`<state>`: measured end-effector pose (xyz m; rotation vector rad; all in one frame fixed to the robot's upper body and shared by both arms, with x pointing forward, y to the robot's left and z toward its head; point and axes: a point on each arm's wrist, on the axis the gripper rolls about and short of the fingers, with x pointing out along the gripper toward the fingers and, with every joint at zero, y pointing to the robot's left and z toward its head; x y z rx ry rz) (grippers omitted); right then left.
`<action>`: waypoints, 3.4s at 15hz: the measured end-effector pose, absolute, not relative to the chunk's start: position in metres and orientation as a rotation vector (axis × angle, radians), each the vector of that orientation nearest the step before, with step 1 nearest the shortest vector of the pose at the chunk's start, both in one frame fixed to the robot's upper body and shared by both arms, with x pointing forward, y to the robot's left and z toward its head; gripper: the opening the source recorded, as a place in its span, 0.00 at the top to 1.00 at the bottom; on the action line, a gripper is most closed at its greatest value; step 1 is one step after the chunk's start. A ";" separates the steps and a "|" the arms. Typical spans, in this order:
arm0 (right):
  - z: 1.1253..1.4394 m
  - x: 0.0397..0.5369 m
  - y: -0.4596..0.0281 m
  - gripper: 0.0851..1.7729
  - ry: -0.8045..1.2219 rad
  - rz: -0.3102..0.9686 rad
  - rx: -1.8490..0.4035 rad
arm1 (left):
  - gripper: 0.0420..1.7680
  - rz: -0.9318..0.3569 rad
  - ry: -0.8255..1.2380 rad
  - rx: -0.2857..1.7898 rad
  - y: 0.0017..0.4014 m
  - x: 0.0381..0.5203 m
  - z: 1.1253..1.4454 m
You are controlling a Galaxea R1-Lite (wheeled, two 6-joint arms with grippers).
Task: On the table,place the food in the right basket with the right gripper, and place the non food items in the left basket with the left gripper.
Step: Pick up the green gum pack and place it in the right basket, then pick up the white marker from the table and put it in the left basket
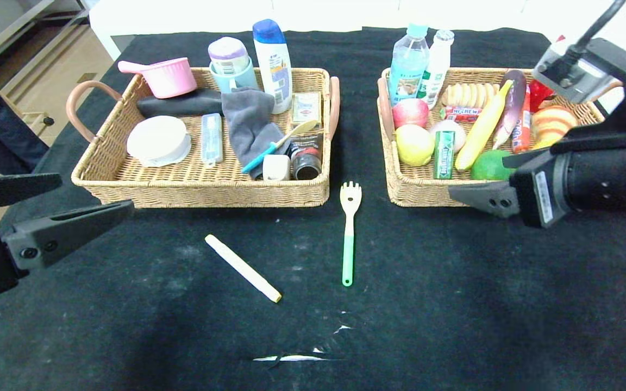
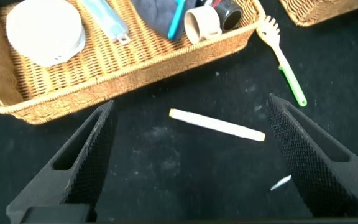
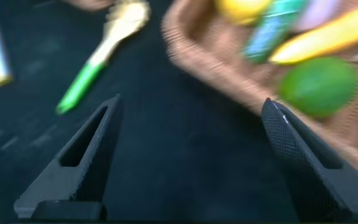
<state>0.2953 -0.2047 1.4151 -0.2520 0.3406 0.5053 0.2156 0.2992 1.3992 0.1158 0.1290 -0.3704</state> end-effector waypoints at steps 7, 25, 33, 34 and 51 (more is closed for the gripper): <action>1.388 0.250 -0.237 0.06 0.204 0.673 -0.210 | 0.03 -0.411 0.215 0.126 0.286 0.227 1.380; 1.360 0.235 -0.277 0.04 0.120 0.660 -0.148 | 0.03 -0.300 0.383 0.160 0.279 0.244 1.365; 1.360 0.235 -0.277 0.04 0.121 0.660 -0.148 | 0.03 -0.247 0.492 0.010 0.259 0.260 1.395; 1.360 0.235 -0.277 0.04 0.121 0.660 -0.148 | 0.03 -0.240 0.519 -0.015 0.255 0.265 1.396; 1.361 0.235 -0.277 0.04 0.118 0.656 -0.146 | 0.03 0.007 0.985 -0.249 0.210 0.343 1.335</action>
